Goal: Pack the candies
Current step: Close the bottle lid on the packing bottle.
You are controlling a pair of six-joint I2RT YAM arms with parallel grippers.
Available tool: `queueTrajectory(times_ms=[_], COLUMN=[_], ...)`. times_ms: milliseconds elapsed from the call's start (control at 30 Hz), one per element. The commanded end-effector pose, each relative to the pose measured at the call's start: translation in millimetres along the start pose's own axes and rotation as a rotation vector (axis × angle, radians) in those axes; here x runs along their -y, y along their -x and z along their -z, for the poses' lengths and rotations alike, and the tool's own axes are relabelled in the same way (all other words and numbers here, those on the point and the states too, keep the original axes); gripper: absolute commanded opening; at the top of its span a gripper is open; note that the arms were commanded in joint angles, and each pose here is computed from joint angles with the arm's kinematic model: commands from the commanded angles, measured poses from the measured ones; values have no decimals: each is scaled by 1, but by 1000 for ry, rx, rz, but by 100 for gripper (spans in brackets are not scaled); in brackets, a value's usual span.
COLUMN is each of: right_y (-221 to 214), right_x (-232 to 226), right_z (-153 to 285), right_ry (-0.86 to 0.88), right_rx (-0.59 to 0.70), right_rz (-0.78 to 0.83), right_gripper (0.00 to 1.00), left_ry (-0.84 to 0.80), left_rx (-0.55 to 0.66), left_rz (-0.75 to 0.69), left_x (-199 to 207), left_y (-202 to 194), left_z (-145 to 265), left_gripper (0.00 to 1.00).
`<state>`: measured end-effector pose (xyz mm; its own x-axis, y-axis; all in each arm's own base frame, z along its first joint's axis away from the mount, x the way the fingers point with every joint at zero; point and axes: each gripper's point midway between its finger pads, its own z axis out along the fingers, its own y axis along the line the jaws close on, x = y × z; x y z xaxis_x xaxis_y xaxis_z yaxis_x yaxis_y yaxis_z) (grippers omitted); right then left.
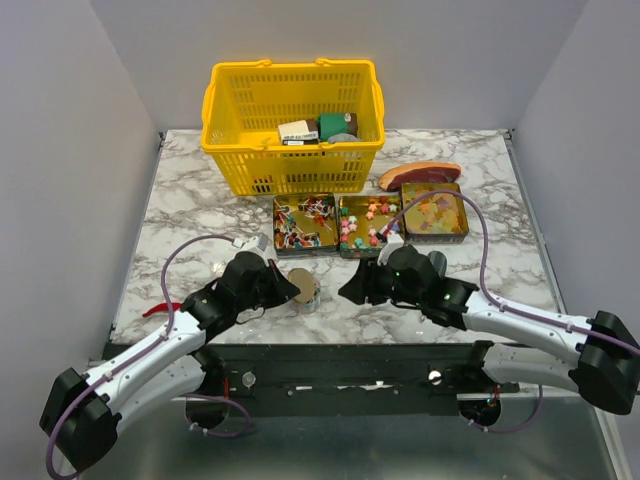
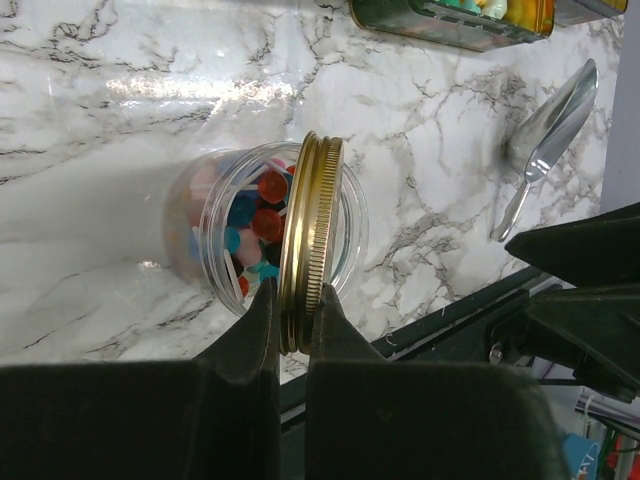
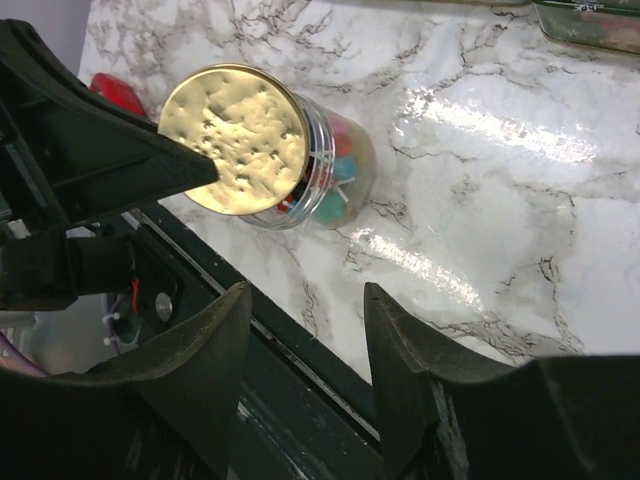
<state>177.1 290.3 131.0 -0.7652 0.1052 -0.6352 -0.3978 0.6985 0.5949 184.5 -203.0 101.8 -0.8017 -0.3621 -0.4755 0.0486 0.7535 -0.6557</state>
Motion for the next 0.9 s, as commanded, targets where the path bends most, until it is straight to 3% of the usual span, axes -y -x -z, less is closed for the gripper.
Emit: queueTrajectory(times_ms=[0, 100, 200, 500, 867], right_y=[7, 4, 4, 4, -2], right_x=[-10, -10, -13, -18, -15], right_z=[-10, -16, -21, -28, -50], right_ry=[37, 41, 54, 68, 58], right_rx=[10, -6, -7, -24, -64], right_rz=[26, 26, 27, 35, 80], right_gripper=[57, 57, 57, 57, 61], left_ry=[54, 44, 36, 30, 40], left_rx=[14, 18, 22, 5, 4], left_rz=[-31, -54, -62, -73, -136], left_x=[-10, -6, -4, -6, 0], left_y=[5, 7, 9, 4, 12], left_z=[4, 7, 8, 4, 12], left_gripper=[25, 44, 52, 54, 64])
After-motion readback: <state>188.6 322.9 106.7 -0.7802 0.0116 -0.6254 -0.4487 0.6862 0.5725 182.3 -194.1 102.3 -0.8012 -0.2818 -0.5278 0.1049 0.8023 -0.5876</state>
